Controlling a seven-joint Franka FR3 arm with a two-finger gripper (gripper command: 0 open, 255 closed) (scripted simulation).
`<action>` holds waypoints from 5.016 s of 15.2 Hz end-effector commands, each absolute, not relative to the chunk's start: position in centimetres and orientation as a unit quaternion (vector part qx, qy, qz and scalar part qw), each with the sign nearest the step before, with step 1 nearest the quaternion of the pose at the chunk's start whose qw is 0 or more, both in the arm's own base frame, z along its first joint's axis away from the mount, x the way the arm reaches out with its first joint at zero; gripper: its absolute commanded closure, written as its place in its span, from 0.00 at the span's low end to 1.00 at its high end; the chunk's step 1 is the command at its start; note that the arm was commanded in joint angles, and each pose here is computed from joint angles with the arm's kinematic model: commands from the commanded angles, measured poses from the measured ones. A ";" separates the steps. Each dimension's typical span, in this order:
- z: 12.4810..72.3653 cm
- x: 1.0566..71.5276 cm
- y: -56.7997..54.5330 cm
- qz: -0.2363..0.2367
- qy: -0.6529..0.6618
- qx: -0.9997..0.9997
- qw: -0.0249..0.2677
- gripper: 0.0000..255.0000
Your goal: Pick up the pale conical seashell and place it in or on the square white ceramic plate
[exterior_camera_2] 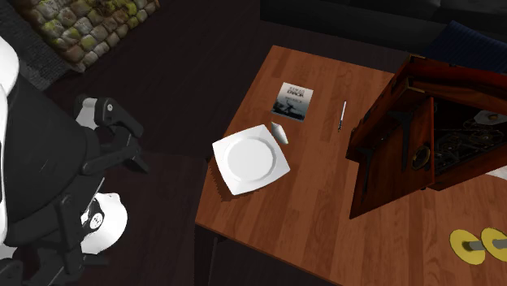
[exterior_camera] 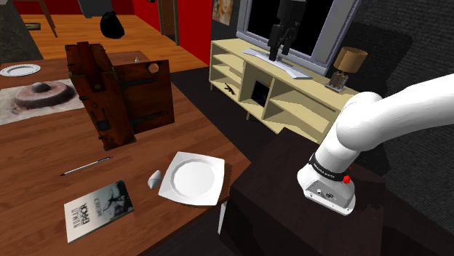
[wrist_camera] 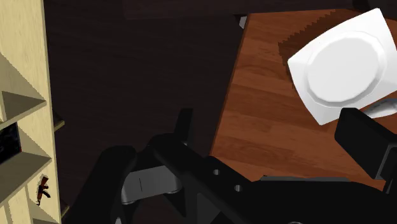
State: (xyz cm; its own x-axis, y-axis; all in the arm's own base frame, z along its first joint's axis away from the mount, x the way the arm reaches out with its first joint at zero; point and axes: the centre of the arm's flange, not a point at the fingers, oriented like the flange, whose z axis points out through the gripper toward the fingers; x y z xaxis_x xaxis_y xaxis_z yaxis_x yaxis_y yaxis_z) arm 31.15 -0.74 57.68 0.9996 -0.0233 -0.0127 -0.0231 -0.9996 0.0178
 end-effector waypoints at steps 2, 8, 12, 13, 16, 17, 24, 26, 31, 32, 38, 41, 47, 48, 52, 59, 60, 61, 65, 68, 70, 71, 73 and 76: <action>56.8 31.3 0.2 -0.006 -0.017 1.000 0.008 0.00; 51.3 32.1 5.5 -0.001 -0.051 0.999 0.001 0.00; 47.6 32.9 9.1 0.003 -0.074 0.997 -0.004 0.00; 46.7 33.2 10.0 0.004 -0.080 0.997 -0.005 0.00; 44.0 33.9 12.7 0.006 -0.097 0.995 -0.008 0.00; 43.1 34.2 13.6 0.007 -0.102 0.995 -0.009 0.00; 37.0 36.5 19.8 0.013 -0.142 0.990 -0.017 0.00; 35.2 37.3 21.6 0.015 -0.153 0.988 -0.020 0.00; 30.9 39.4 25.9 0.019 -0.181 0.983 -0.025 0.00; 30.1 39.8 26.8 0.020 -0.186 0.982 -0.026 0.00; 25.0 42.8 31.8 0.025 -0.220 0.975 -0.033 0.00; 22.6 44.4 34.3 0.027 -0.236 0.971 -0.037 0.00; 17.6 48.0 39.2 0.032 -0.269 0.962 -0.043 0.00; 16.8 48.6 39.9 0.033 -0.274 0.960 -0.044 0.00; 15.2 48.8 40.2 0.033 -0.275 0.960 -0.045 0.00; 12.8 49.0 40.3 0.033 -0.275 0.960 -0.045 0.00; 12.8 49.0 40.3 0.033 -0.275 0.960 -0.045 0.00; 12.8 49.0 40.3 0.033 -0.275 0.960 -0.045 0.00; 12.8 49.0 40.3 0.033 -0.275 0.960 -0.045 1.00; 12.8 49.1 40.3 0.033 -0.275 0.960 -0.045 1.00; 12.8 49.1 40.3 0.033 -0.275 0.960 -0.045 1.00; 12.8 49.1 40.4 0.033 -0.275 0.960 -0.045 1.00; 12.8 49.1 40.4 0.033 -0.275 0.960 -0.045 1.00; 13.8 49.0 40.3 0.033 -0.275 0.960 -0.045 1.00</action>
State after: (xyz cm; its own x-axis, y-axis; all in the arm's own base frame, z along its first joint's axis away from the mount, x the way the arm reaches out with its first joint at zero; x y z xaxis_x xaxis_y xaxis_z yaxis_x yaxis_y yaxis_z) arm 49.10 40.30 13.36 0.8463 -0.5312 0.0398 -0.5252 -0.8446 -0.1045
